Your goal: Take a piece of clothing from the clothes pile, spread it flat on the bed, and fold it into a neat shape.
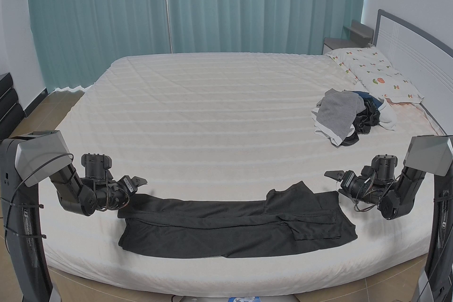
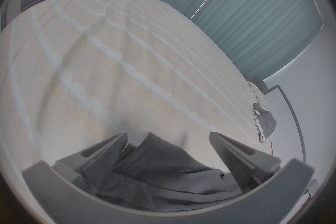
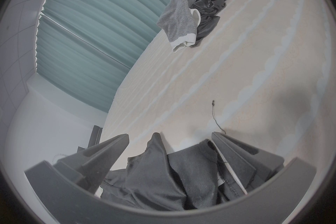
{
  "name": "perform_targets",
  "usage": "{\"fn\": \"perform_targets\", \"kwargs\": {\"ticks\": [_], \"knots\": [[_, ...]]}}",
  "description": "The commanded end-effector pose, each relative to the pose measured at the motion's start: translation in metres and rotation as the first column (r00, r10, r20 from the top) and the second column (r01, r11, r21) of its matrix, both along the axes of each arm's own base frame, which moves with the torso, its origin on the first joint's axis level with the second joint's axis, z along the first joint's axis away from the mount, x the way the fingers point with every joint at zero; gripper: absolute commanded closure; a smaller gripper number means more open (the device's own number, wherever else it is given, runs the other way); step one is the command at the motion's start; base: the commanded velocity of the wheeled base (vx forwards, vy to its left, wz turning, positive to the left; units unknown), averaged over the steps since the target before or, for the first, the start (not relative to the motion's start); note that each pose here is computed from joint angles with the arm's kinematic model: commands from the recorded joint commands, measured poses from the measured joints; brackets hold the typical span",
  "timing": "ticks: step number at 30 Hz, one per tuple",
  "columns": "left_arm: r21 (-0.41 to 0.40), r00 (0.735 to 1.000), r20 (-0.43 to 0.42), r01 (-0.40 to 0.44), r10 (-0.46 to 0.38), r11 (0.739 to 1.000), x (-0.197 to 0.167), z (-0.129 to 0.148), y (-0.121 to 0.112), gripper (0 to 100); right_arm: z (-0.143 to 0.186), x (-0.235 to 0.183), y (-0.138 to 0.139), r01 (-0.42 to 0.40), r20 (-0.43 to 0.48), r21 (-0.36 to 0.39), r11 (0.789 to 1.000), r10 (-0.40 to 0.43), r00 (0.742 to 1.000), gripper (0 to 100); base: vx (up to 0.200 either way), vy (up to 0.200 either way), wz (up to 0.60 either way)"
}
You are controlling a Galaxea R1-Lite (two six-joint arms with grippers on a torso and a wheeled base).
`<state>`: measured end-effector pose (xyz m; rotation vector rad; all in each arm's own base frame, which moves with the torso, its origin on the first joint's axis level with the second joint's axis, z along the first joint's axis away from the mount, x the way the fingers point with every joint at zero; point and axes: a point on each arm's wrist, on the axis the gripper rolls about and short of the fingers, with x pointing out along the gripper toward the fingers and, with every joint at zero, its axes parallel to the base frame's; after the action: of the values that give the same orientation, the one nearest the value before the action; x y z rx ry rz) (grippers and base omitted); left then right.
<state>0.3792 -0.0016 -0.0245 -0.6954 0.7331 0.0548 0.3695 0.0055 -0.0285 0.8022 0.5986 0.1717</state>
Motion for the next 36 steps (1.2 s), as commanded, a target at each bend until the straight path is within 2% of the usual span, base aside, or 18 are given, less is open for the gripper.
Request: {"fn": "perform_targets", "kwargs": {"ticks": [1, 8, 13, 29, 36], "knots": [[0.003, 1.000, -0.020, 0.003, -0.003, 1.000, -0.002, -0.006, -0.002, 100, -0.005, 0.004, 0.002, -0.004, -0.012, 0.000, 1.000, 0.004, 1.000, 0, 0.000, 0.000, 0.00], [0.037, 0.998, -0.035, -0.056, 0.058, 0.998, -0.003, -0.011, 0.001, 100, -0.006, -0.003, 0.000, 0.002, -0.031, -0.006, 1.000, -0.003, 1.000, 0, 0.000, 0.000, 0.00], [-0.023, 0.991, -0.054, -0.125, 0.124, 0.992, -0.006, -0.010, 0.002, 100, -0.009, -0.008, 0.002, -0.002, -0.051, -0.011, 1.000, 0.002, 0.999, 0, 0.000, 0.000, 0.00], [-0.030, 0.991, -0.028, -0.131, 0.130, 0.991, -0.011, -0.011, 0.002, 100, -0.001, -0.019, 0.006, -0.018, -0.058, -0.016, 1.000, 0.017, 0.998, 0, 0.000, 0.000, 0.00], [-0.032, 0.991, -0.027, -0.134, 0.133, 0.990, -0.011, -0.010, 0.003, 100, -0.009, -0.029, 0.006, -0.066, -0.079, -0.085, 0.994, 0.059, 0.995, 0, 0.000, 0.000, 0.00]]}}
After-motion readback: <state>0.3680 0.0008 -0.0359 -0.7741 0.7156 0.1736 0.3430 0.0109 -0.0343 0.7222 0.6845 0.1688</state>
